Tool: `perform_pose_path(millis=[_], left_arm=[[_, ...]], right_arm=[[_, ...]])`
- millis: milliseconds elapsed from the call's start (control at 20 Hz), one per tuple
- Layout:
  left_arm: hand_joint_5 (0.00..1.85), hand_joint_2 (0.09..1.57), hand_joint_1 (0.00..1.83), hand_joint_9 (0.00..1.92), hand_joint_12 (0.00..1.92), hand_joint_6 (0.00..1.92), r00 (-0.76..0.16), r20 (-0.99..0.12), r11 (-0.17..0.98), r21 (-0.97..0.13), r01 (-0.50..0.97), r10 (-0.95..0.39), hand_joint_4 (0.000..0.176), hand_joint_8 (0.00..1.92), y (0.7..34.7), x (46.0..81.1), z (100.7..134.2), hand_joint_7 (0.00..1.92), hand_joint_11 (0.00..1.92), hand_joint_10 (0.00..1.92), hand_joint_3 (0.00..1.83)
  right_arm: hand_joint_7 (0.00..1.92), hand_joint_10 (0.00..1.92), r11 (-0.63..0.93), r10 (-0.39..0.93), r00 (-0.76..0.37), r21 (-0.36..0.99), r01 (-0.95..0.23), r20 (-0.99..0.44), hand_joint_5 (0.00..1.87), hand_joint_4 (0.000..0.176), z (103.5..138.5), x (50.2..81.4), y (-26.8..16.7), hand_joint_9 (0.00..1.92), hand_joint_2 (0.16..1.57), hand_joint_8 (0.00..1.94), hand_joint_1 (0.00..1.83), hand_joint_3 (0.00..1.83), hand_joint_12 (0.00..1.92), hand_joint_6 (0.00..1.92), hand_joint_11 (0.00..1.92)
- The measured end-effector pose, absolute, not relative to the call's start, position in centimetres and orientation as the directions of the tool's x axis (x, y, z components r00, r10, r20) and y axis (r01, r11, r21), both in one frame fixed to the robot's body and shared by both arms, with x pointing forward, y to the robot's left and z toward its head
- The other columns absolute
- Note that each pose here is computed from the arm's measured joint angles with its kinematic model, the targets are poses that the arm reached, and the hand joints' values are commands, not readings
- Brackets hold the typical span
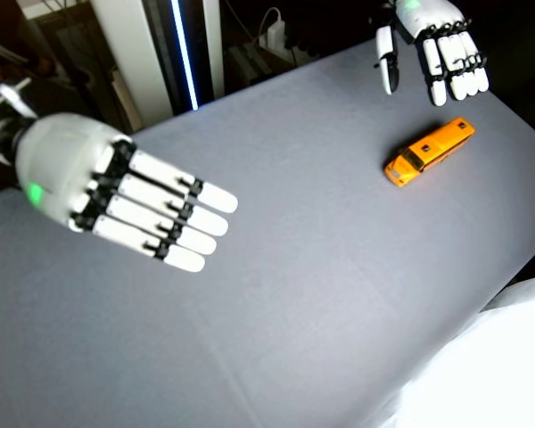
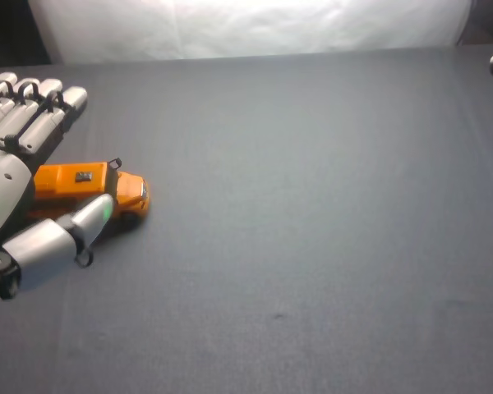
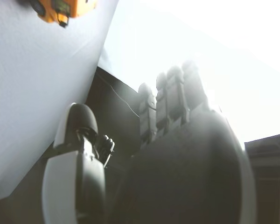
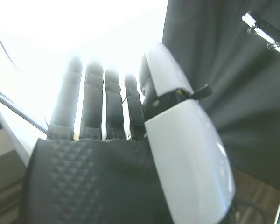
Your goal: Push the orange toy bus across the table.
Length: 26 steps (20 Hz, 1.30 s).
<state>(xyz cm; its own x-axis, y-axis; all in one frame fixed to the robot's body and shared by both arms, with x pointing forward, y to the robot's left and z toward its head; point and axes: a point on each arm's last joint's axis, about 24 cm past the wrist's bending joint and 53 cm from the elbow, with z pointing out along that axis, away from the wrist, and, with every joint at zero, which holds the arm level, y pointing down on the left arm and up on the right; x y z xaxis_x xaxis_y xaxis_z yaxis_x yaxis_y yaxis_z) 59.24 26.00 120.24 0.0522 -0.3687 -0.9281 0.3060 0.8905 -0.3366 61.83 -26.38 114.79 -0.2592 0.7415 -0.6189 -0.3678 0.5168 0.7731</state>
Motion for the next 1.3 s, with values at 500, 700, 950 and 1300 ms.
perform_pose_path(millis=[500,700,950,1300], left_arm=[[0.07,1.32,0.0,0.01,0.0,0.0,0.028,-0.939,0.908,-0.325,0.264,-0.344,0.0,0.0,27.0,59.4,119.3,0.04,0.0,0.0,0.0],[0.07,1.32,0.0,0.01,0.0,0.0,0.009,-0.957,0.949,-0.287,0.133,-0.291,0.0,0.0,30.7,59.8,117.6,0.04,0.0,0.0,0.0],[0.0,1.32,0.0,0.01,0.02,0.0,0.025,-0.96,0.959,-0.279,-0.053,-0.278,0.0,0.0,36.2,60.0,116.5,0.01,0.05,0.0,0.0],[0.0,1.29,0.0,0.0,0.02,0.0,-0.012,-0.959,0.945,-0.277,-0.172,-0.284,0.0,0.0,39.9,61.0,114.5,0.0,0.05,0.0,0.0]], right_arm=[[0.14,0.0,0.522,0.734,-0.277,0.775,-0.356,-0.621,0.16,0.056,114.1,61.8,-26.1,0.0,1.35,0.0,0.0,0.0,0.0,0.0,0.0],[0.14,0.0,0.522,0.73,-0.293,0.78,-0.344,-0.617,0.16,0.056,113.3,61.8,-25.8,0.0,1.35,0.0,0.0,0.0,0.0,0.0,0.0],[0.16,0.0,0.519,0.732,-0.3,0.786,-0.336,-0.612,0.18,0.058,112.9,61.7,-25.7,0.0,1.4,0.0,0.11,0.0,0.0,0.0,0.0],[0.2,0.01,0.515,0.732,-0.309,0.79,-0.333,-0.608,0.22,0.013,112.7,61.7,-25.5,0.05,1.41,0.0,0.23,0.0,0.03,0.01,0.06]])
